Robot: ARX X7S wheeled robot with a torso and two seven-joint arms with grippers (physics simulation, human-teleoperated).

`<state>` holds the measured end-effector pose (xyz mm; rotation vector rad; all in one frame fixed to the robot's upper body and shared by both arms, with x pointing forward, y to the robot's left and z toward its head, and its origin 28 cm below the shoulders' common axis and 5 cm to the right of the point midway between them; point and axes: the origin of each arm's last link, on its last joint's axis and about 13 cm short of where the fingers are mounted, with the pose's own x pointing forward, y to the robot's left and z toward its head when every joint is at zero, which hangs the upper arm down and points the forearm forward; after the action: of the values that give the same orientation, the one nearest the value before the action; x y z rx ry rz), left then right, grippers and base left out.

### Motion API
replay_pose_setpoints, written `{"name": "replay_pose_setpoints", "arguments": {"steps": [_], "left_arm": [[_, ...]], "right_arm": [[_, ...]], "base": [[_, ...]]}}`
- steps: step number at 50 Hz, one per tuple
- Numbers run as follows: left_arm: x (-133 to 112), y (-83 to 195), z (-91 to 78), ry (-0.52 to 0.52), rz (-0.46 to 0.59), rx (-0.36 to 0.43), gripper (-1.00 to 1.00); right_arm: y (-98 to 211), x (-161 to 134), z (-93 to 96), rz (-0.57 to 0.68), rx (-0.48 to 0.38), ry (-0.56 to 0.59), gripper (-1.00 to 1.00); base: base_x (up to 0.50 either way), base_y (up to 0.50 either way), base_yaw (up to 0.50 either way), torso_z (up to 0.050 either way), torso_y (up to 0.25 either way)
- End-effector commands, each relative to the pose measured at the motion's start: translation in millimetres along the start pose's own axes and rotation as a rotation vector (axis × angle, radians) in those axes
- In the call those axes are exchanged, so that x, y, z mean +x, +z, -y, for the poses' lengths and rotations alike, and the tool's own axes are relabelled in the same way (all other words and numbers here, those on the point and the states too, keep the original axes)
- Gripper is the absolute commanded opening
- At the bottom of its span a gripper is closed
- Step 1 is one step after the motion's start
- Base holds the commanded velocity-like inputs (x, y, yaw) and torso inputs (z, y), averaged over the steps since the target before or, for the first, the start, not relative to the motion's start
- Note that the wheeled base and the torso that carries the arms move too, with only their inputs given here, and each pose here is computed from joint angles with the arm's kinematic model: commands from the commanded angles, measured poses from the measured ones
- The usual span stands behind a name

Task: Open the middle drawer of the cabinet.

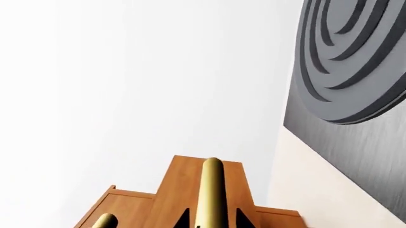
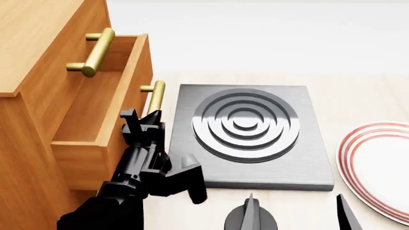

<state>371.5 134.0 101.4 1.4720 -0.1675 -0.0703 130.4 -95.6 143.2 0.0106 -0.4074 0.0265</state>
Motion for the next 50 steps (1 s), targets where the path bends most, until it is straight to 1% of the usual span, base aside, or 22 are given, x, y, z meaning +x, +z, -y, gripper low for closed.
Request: {"name": "replay_pose_setpoints", "arguments": {"steps": [1,23,29,37,41,46,50], "left_arm": [[-7.1,41.9,-13.4,0.158,0.183,0.079,-1.00],[-13.0,56.3,-21.9,0.167,0.238,0.068,-1.00],[-12.8,60.4,-27.6,0.183,0.254,0.056,-1.00],[-14.8,67.4,-29.9,0.196,0.302,0.018,-1.00],[-15.6,71.8,-33.5,0.231,0.328,-0.007,-1.00],[-17.6,75.2,-32.9,0.243,0.354,-0.029,-1.00],[-17.4,74.5,-31.0,0.244,0.355,-0.032,-1.00]], "right_arm": [[0.4,-0.2,0.4,0.001,0.002,-0.001,1.00],[1.4,-0.6,1.1,0.004,0.005,-0.002,1.00],[0.9,-0.3,-0.1,0.001,0.005,0.004,1.00],[0.8,-0.2,-0.3,0.000,0.005,0.006,1.00],[0.8,0.0,-0.4,0.000,0.005,0.008,1.00],[0.7,-0.2,-0.5,-0.001,0.006,0.008,1.00],[0.9,-0.3,-0.5,-0.001,0.005,0.008,1.00]], "base": [[-0.01,0.00,0.00,0.000,0.000],[0.00,0.00,0.00,0.001,0.004],[0.00,0.00,0.00,0.000,0.005],[0.00,0.00,0.00,0.001,0.005],[0.00,0.00,0.00,0.000,0.000],[0.00,0.00,0.00,0.000,0.000],[0.00,0.00,0.00,0.000,0.000]]}}
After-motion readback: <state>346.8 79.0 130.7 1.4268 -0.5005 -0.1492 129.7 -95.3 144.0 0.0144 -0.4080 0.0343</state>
